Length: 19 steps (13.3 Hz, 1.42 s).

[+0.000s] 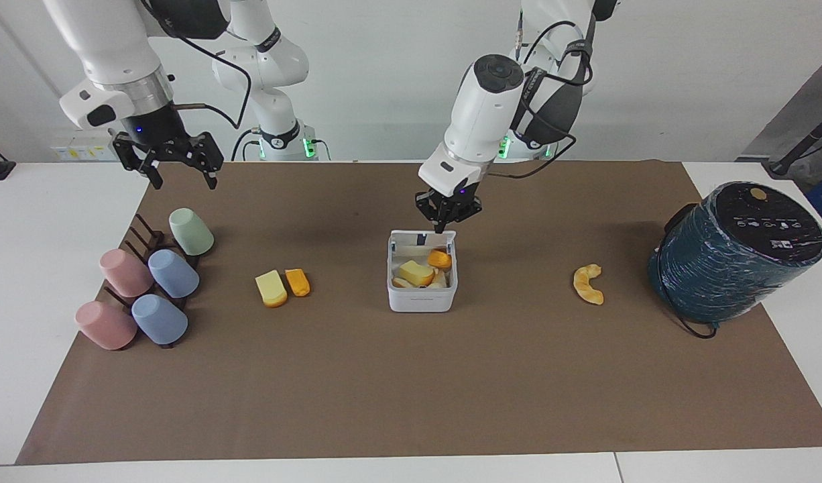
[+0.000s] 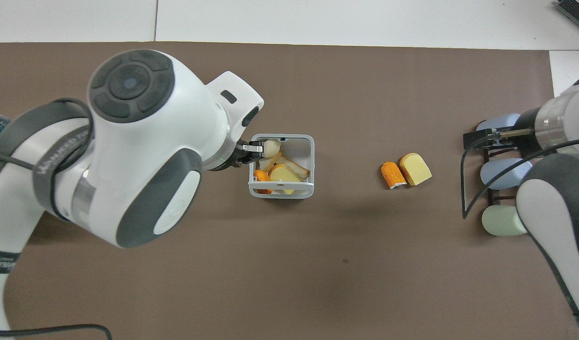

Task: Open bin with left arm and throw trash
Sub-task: 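Grasp the yellow block with the right gripper while the left gripper grasps the peel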

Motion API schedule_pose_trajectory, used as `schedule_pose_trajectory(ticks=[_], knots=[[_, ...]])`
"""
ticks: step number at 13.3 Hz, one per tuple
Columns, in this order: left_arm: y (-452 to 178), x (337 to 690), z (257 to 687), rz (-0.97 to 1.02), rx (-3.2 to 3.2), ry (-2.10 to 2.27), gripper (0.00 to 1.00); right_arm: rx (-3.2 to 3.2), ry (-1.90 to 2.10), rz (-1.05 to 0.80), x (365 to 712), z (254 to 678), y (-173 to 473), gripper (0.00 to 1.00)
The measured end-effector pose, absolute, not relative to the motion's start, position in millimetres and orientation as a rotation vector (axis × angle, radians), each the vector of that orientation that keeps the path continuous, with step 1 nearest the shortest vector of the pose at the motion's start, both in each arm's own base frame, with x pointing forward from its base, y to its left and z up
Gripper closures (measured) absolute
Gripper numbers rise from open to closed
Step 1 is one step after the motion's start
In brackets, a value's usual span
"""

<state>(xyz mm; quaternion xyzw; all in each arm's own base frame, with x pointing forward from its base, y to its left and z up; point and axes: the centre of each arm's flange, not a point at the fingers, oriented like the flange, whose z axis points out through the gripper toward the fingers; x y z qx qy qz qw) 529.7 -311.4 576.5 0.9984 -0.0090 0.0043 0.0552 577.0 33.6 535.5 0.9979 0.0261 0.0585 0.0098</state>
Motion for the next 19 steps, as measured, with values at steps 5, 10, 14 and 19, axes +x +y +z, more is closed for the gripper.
schedule_pose_trajectory(ticks=[5, 10, 14, 19], knots=[[-130.0, 582.0, 590.2, 0.008, 3.052, -0.101, 0.99, 3.093, 0.207, 0.129, 604.8, 418.2, 56.3, 0.00], [-28.2, 602.9, 547.5, 0.107, 3.141, -0.078, 0.66, 3.162, 0.362, 0.071, 589.6, 328.9, 49.8, 0.00], [-33.9, 601.2, 490.5, 0.121, 3.180, -0.130, 0.11, 3.156, 0.383, 0.050, 585.8, 305.7, 42.8, 0.26], [-34.2, 594.7, 435.5, 0.210, 3.211, -0.192, 0.00, 3.175, 0.270, 0.060, 587.5, 305.1, 47.9, 0.85]])
